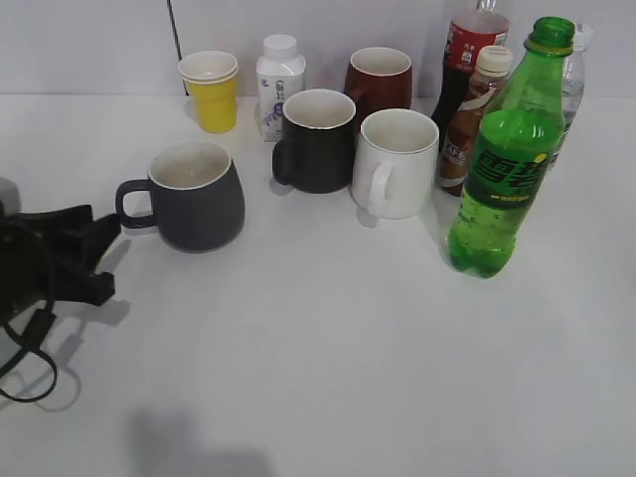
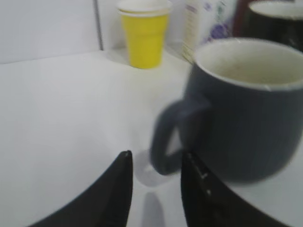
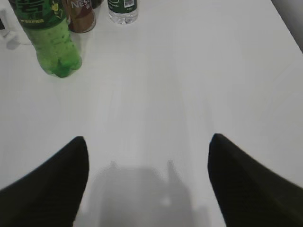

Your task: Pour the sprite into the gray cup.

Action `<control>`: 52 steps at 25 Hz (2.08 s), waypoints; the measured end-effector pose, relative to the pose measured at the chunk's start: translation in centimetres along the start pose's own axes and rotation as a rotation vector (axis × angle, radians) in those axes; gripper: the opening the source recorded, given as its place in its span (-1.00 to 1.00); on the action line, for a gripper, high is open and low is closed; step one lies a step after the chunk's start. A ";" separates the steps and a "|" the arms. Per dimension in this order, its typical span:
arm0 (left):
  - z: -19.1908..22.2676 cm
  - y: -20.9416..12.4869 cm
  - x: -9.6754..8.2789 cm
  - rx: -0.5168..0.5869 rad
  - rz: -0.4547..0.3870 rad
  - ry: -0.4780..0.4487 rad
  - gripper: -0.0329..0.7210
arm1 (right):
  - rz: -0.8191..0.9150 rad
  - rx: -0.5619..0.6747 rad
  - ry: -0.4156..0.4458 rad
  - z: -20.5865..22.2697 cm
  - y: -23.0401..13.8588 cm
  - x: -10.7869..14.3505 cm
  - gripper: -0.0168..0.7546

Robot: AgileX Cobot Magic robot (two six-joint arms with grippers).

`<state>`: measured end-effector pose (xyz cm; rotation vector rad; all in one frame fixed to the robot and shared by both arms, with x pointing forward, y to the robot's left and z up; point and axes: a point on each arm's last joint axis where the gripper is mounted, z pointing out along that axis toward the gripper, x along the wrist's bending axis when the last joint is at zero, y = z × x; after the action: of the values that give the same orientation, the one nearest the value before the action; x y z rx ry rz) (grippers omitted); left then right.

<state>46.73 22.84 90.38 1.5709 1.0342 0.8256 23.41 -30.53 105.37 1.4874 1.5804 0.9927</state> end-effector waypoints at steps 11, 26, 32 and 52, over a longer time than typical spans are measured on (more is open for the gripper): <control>3.1 0.5 0.5 0.047 0.007 0.079 -0.08 | 0.001 0.000 0.003 0.0 0.0 0.0 0.57; 6.6 0.9 0.8 0.080 0.021 0.074 -0.74 | 0.016 0.002 0.027 0.0 0.0 0.2 0.57; 5.7 3.0 0.5 0.044 0.054 0.048 -0.78 | -0.036 0.013 0.121 0.2 0.4 1.1 0.57; 2.0 9.2 0.3 -0.035 0.084 0.053 -0.78 | -0.034 -0.512 0.154 11.9 12.2 3.2 0.57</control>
<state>50.51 21.52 98.86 1.5790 0.9923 0.9423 39.22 -26.34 111.27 1.0471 1.3124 1.3933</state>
